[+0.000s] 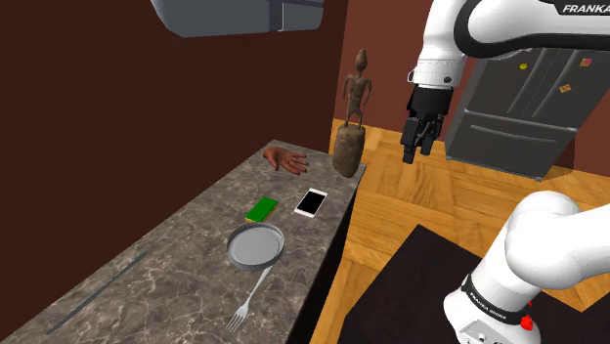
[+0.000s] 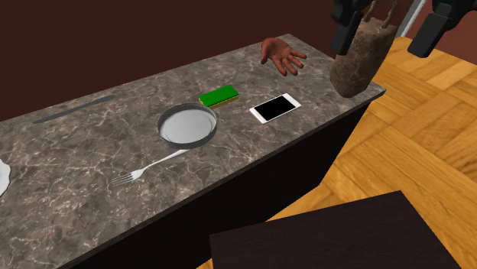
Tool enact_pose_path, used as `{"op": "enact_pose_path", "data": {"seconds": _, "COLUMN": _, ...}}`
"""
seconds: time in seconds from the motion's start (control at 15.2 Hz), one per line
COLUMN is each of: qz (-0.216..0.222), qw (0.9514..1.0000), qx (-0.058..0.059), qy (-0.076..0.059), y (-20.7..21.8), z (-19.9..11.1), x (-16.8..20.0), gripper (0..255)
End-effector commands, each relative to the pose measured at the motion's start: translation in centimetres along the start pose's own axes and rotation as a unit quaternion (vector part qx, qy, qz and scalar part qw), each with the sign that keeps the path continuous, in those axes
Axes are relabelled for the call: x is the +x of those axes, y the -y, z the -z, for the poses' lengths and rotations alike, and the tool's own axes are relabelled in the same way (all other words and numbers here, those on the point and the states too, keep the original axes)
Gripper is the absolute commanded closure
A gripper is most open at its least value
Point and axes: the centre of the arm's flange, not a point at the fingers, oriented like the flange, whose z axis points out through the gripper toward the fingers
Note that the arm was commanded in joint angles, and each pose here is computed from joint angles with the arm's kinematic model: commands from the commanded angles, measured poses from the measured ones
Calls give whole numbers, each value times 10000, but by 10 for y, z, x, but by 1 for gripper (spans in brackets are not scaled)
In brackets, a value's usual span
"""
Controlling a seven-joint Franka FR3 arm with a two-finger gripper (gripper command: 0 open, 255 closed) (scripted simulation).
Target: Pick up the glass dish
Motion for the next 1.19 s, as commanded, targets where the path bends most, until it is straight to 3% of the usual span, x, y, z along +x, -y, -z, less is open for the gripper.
{"op": "enact_pose_path", "data": {"seconds": 0.0, "qz": 0, "qw": 10000, "qx": 0, "qy": 0, "y": 0, "z": 0, "x": 0, "gripper": 0}}
{"op": "enact_pose_path", "data": {"seconds": 1.12, "qz": 150, "qw": 9998, "qx": -138, "qy": 62, "y": 68, "z": -142, "x": 164, "gripper": 0}}
